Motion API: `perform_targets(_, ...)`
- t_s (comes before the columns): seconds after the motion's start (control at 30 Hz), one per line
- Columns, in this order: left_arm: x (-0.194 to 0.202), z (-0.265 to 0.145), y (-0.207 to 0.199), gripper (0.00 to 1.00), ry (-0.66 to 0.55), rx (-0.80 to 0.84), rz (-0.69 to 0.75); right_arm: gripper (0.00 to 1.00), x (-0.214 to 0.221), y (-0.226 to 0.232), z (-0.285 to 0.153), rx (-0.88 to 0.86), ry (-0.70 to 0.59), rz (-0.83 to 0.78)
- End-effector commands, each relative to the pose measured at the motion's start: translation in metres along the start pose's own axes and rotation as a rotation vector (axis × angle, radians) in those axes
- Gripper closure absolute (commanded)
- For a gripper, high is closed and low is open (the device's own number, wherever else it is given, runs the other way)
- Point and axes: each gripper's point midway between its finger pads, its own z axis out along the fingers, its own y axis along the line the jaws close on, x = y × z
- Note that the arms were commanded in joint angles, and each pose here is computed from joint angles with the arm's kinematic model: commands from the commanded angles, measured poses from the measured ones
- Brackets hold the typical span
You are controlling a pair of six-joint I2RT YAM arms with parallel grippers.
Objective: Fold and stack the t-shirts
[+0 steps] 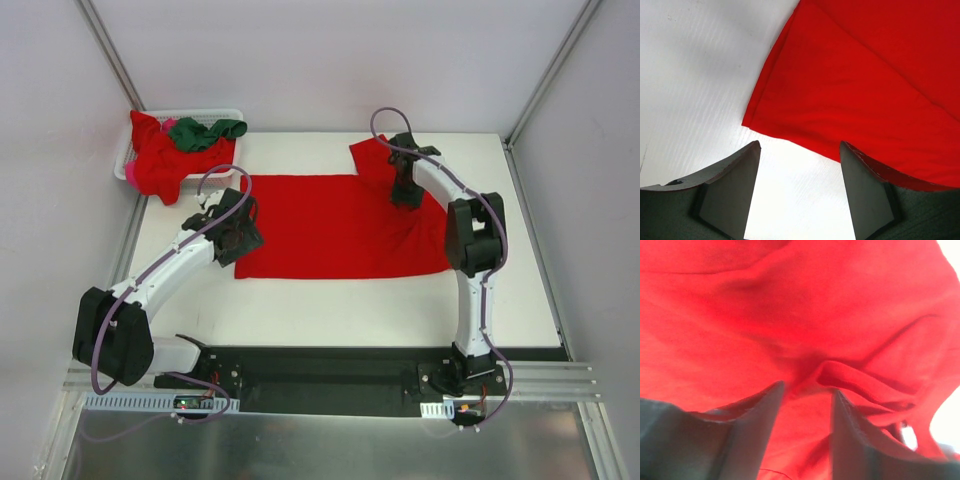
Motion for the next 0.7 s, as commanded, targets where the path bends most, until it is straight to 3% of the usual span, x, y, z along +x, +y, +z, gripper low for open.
perform_targets(0.0, -0.003, -0.006, 0.002, 0.35, -0.021, 0.001, 0.018, 0.66, -0.018, 0.004, -0.001, 0.009, -0.056, 0.007)
perform_targets(0.27, -0.004, -0.006, 0.002, 0.35, -0.024, 0.000, 0.016, 0.99, -0.016, 0.005, 0.002, 0.012, -0.047, 0.000)
perform_targets(0.67, -0.003, -0.007, 0.002, 0.34, -0.020, 0.003, 0.016, 0.99, -0.047, 0.070, -0.021, -0.222, -0.151, -0.050)
